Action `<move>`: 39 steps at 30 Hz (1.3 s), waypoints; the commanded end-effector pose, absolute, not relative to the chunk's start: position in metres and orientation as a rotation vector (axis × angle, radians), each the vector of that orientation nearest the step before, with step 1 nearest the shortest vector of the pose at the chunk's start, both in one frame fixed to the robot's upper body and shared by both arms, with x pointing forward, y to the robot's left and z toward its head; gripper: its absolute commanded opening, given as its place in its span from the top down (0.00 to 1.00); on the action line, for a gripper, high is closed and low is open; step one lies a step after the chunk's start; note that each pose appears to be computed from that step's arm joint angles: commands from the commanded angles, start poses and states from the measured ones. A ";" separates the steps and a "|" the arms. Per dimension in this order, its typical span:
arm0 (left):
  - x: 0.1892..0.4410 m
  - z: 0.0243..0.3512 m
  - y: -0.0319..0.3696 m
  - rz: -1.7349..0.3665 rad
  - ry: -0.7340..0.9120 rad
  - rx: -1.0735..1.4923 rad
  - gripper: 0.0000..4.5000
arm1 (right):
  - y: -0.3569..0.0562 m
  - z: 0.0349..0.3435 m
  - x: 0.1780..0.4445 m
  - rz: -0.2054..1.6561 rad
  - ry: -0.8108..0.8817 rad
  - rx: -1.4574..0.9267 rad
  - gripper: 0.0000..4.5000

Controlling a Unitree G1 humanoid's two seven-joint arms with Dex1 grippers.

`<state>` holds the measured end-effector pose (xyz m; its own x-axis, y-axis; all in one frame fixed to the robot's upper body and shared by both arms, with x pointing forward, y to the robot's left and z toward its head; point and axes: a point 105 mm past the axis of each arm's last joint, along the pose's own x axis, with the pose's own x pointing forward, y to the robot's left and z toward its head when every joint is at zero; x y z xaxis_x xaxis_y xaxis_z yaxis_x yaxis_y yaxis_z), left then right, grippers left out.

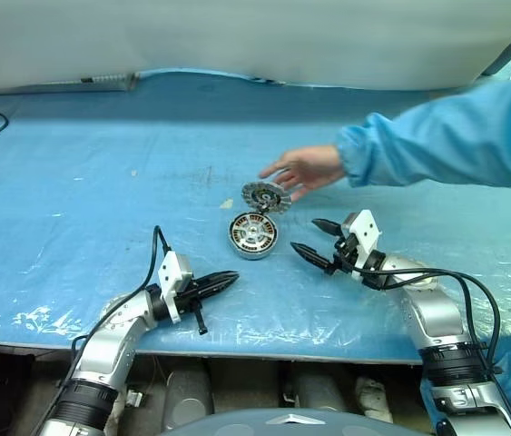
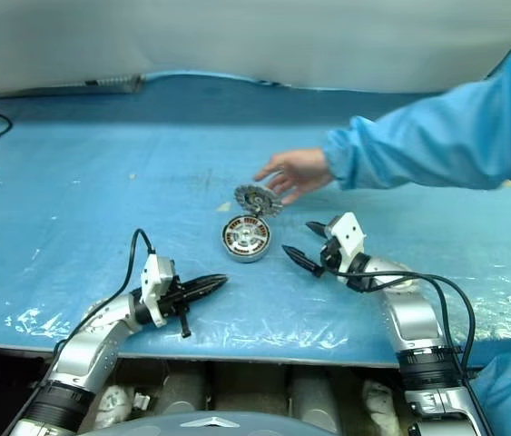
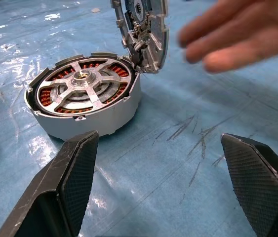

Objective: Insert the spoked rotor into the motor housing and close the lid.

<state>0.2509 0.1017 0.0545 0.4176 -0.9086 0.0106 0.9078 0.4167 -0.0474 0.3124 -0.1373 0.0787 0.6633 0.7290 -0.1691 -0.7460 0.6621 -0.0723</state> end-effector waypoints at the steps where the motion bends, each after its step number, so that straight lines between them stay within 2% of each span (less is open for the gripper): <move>1: 0.252 0.059 0.104 -1.139 -0.015 -0.034 1.00 | -0.137 0.089 0.315 0.838 0.084 -0.156 0.08; 9: 0.252 0.058 0.103 -1.139 -0.018 -0.033 1.00 | -0.143 0.084 0.324 0.790 0.113 -0.178 0.08; 10: 0.252 0.058 0.102 -1.139 -0.019 -0.033 1.00 | -0.148 0.081 0.331 0.747 0.122 -0.202 0.12; 12: 0.252 0.058 0.102 -1.140 -0.020 -0.035 1.00 | -0.153 0.079 0.342 0.691 0.130 -0.226 0.22; 15: 0.252 0.058 0.101 -1.142 -0.021 -0.035 1.00 | -0.154 0.082 0.357 0.647 0.116 -0.243 0.45; 22: 0.255 0.055 0.101 -1.138 -0.027 -0.028 1.00 | -0.128 0.116 0.393 0.668 -0.002 -0.212 1.00; 26: 0.256 0.055 0.100 -1.136 -0.031 -0.027 1.00 | -0.107 0.142 0.403 0.754 -0.069 -0.141 1.00; 30: 0.255 0.054 0.101 -1.133 -0.034 -0.026 1.00 | -0.089 0.158 0.401 0.882 -0.091 -0.097 1.00; 39: 0.260 0.054 0.106 -1.070 -0.077 0.029 1.00 | -0.059 0.156 0.355 1.231 -0.050 -0.049 1.00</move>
